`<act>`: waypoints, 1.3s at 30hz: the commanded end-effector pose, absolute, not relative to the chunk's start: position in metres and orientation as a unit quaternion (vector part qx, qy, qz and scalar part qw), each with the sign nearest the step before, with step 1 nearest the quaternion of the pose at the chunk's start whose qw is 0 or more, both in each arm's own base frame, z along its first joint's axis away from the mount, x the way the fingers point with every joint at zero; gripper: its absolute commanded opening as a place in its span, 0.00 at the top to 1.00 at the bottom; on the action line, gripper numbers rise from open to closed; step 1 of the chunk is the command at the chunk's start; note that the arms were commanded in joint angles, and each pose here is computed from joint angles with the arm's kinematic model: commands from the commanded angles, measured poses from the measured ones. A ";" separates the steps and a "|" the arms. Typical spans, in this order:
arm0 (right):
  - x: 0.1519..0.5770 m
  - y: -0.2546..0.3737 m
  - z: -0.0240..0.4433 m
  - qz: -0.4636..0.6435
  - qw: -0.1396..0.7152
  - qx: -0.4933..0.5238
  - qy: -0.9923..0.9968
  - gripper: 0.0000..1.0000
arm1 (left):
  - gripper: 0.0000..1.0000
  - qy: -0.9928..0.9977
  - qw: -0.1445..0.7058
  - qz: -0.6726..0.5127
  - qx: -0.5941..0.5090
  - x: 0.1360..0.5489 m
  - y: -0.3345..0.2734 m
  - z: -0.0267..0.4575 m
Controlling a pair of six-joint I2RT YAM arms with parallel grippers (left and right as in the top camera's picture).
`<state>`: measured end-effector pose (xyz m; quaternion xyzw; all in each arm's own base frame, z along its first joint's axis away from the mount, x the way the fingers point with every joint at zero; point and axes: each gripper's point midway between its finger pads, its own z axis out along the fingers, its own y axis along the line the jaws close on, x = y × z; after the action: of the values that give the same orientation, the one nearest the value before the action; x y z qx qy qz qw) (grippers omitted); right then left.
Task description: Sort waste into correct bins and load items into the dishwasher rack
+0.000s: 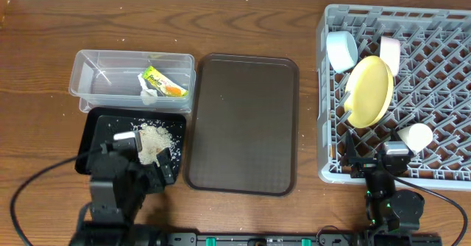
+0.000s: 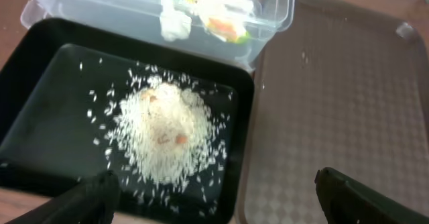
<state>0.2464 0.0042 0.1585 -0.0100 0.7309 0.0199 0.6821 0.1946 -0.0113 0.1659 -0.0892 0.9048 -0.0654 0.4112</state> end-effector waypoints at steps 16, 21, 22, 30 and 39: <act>0.246 0.004 0.158 0.013 0.682 -0.014 0.731 0.01 | 0.04 0.724 0.683 -0.079 -0.056 0.239 -0.010 0.188; 0.246 0.004 0.158 0.013 0.682 -0.014 0.731 0.01 | 0.04 0.700 0.712 -0.053 -0.029 0.243 -0.010 0.191; 0.246 0.004 0.158 0.013 0.682 -0.014 0.731 0.01 | 0.04 0.702 0.710 -0.049 -0.025 0.244 -0.010 0.187; 0.246 0.004 0.158 0.013 0.682 -0.014 0.731 0.01 | 0.04 0.753 0.656 -0.039 -0.028 0.244 -0.008 0.141; 0.246 0.004 0.158 0.013 0.682 -0.014 0.731 0.01 | 0.04 0.759 0.649 -0.038 -0.028 0.244 -0.008 0.137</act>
<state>0.2464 0.0043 0.1587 -0.0101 0.7307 0.0201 0.6823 0.2451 -0.0117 0.1516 -0.0265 0.7423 -0.0539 0.6674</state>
